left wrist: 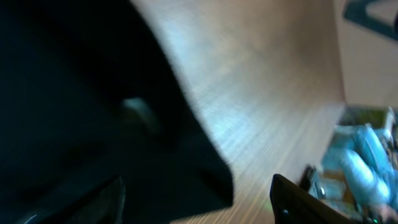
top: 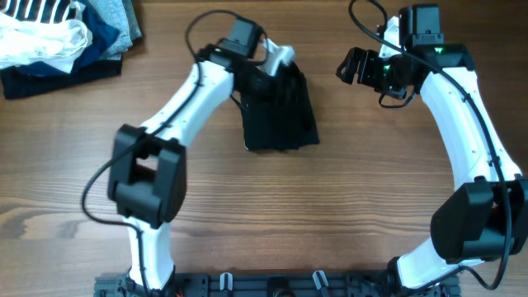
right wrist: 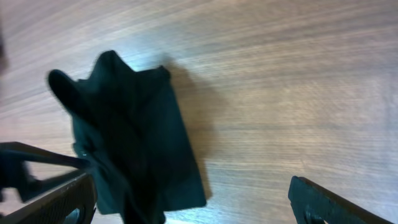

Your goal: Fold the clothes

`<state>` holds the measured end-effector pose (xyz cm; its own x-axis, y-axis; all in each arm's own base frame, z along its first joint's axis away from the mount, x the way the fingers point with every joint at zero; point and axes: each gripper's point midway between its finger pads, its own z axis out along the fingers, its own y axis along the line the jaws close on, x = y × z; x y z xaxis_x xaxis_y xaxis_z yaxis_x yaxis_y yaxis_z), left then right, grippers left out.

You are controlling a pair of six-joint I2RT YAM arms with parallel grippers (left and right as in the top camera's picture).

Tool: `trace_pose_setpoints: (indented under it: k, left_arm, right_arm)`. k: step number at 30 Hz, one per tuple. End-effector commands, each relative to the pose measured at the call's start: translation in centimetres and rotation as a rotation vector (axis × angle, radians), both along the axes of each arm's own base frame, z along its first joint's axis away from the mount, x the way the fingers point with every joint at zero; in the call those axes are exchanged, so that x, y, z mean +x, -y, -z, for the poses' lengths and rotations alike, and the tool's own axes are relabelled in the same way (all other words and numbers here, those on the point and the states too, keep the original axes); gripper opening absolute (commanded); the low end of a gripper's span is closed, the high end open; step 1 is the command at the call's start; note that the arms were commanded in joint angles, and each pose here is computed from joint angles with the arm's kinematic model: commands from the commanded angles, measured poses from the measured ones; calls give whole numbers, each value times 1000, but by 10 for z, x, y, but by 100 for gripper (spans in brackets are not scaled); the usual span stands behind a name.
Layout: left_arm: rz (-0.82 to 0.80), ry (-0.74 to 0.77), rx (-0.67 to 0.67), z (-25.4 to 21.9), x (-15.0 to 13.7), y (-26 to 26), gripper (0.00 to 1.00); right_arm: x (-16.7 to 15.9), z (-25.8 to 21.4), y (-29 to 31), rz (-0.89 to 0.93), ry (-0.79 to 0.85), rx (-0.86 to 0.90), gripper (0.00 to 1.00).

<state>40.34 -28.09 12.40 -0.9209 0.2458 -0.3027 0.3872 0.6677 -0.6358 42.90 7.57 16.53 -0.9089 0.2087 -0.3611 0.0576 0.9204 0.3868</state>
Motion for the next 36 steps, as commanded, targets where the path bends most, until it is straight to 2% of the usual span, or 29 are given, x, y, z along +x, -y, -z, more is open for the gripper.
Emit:
trace_pose_setpoints:
  k: [1,6,9,16,21,22,24,30,32,33,36]
  left_arm:
    - [-315,27,114,-36,34,-82,77]
    - [-476,-93,138,-26,40,-143,78]
    - [-512,-167,162,-11,36,-163,79]
    - [-506,-232,194,13,32,-162,84]
    - [-505,-236,226,20,31,-162,87]
    - [-504,-236,227,20,31,-162,88]
    - [-505,-234,229,20,31,-162,89]
    - [-506,-224,225,20,33,-162,90]
    - [-506,-224,226,20,33,-162,90]
    - [-505,-224,226,20,33,-162,91]
    - [-506,-224,226,20,33,-162,91]
  right_arm:
    - [1,-14,-23,-119,55,86,100]
    - [5,-12,-41,-161,73,93,99]
    - [6,-3,-62,-208,70,94,100]
    - [5,48,-116,-316,-1,95,93]
    - [3,82,-123,-328,-65,79,92]
    - [4,84,-122,-325,-68,80,88]
    - [5,85,-122,-325,-65,80,72]
    - [12,88,-119,-301,-51,53,33]
    - [16,92,-108,-236,-57,3,8]
    - [18,94,-104,-220,-55,-18,4]
    - [21,96,-97,-182,-55,-53,4]
